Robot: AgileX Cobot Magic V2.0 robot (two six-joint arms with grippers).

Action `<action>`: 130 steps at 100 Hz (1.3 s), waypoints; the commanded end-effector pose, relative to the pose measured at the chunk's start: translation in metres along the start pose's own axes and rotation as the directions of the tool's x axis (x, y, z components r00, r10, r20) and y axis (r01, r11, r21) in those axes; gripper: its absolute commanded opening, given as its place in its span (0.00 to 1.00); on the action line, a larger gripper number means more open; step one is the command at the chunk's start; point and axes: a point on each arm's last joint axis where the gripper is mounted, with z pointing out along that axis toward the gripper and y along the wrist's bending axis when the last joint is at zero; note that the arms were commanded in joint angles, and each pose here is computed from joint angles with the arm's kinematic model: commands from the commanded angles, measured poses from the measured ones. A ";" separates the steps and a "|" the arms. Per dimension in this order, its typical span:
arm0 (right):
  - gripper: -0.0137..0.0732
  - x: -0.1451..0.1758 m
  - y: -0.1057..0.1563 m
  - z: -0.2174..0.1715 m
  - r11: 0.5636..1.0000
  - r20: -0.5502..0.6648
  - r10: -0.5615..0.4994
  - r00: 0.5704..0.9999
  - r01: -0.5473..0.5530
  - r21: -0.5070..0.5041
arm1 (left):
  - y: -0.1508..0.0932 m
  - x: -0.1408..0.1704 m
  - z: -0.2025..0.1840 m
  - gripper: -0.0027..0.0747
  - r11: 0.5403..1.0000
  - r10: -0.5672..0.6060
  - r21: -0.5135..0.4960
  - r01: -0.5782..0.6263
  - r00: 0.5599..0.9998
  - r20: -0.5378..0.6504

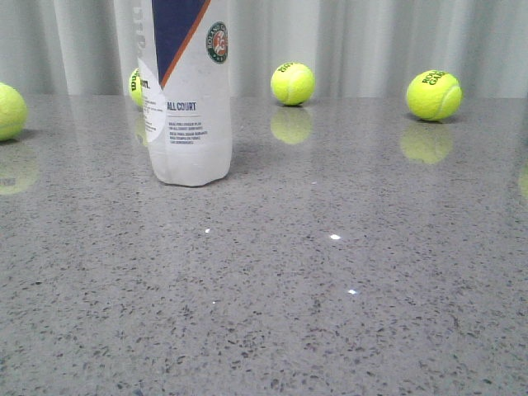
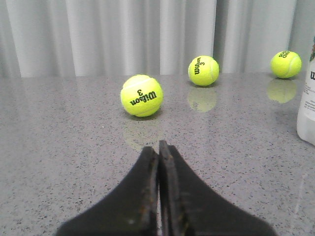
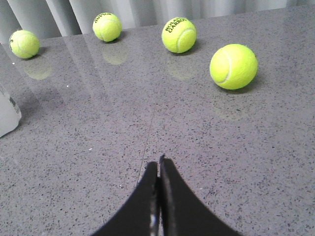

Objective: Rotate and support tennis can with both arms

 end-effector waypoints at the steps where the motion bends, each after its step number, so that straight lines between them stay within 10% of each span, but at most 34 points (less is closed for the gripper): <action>1: 0.08 -0.013 0.003 -0.001 0.999 0.104 -0.023 0.994 0.026 -0.023 | 0.000 0.007 -0.001 0.01 1.000 -0.019 -0.006 0.019 0.998 0.065; 60: 0.08 0.047 -0.021 0.036 0.956 0.369 -0.223 0.902 0.128 0.264 | 0.000 0.007 -0.001 0.01 1.000 -0.019 -0.006 0.019 0.998 0.065; 130: 0.08 0.060 -0.021 0.031 0.956 0.397 -0.228 0.889 0.127 0.264 | 0.000 0.007 -0.001 0.01 1.000 -0.019 -0.006 0.019 0.998 0.065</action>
